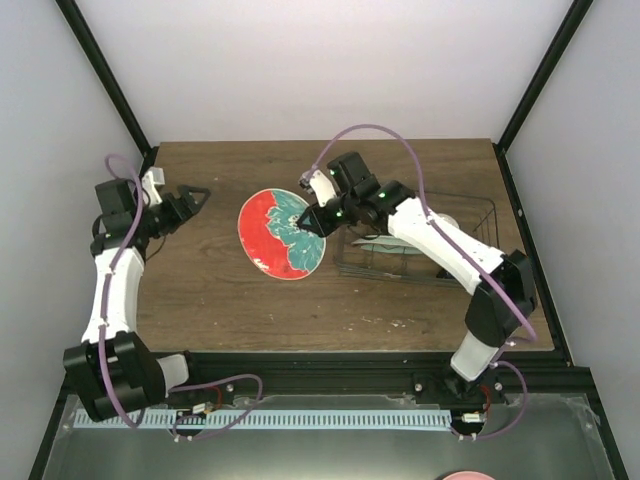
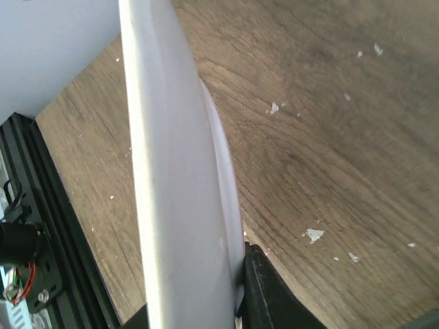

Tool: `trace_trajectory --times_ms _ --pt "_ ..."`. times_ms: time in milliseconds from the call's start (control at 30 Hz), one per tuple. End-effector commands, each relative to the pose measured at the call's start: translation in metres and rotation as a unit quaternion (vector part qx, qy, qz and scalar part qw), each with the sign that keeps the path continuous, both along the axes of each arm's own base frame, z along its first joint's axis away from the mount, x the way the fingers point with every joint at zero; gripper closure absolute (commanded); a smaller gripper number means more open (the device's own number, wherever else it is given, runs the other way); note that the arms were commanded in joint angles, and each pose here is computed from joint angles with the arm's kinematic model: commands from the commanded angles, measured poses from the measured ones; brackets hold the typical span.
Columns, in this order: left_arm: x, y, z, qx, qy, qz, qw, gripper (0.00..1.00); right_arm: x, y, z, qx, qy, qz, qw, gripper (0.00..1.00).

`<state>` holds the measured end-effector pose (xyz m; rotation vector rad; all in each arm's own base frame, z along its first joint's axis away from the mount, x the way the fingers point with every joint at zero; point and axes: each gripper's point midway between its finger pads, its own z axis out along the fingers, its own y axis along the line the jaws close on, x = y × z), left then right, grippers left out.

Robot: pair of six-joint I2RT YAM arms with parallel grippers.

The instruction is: Load the mixed dishes into the dish rack

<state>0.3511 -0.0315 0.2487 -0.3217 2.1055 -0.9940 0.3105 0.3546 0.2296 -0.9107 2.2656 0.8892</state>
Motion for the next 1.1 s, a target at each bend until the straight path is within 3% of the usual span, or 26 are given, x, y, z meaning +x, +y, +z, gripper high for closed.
trace_trajectory --times_ms 0,167,367,700,867,1067 --pt "0.015 0.031 -0.004 0.052 0.011 0.039 0.998 0.08 -0.045 -0.002 0.121 0.04 -0.142 0.082 0.986 0.99" --pt "0.033 0.058 -0.011 0.096 0.017 0.083 0.992 0.01 -0.072 -0.028 0.114 -0.04 -0.145 0.087 0.985 0.99" --pt "0.049 0.089 -0.027 0.178 0.054 0.117 0.976 0.0 -0.076 -0.078 0.097 -0.154 -0.159 0.024 0.975 0.99" --pt "0.078 0.049 -0.043 0.241 0.023 0.006 0.97 0.0 -0.063 -0.138 0.109 -0.273 -0.244 -0.053 0.929 0.99" --pt "0.088 0.035 -0.059 0.295 0.042 -0.02 0.954 0.0 -0.055 -0.154 0.125 -0.3 -0.285 -0.081 0.907 0.99" --pt "0.096 0.029 -0.069 0.38 0.057 -0.02 0.923 0.0 -0.045 -0.171 0.111 -0.361 -0.305 -0.093 0.876 0.99"
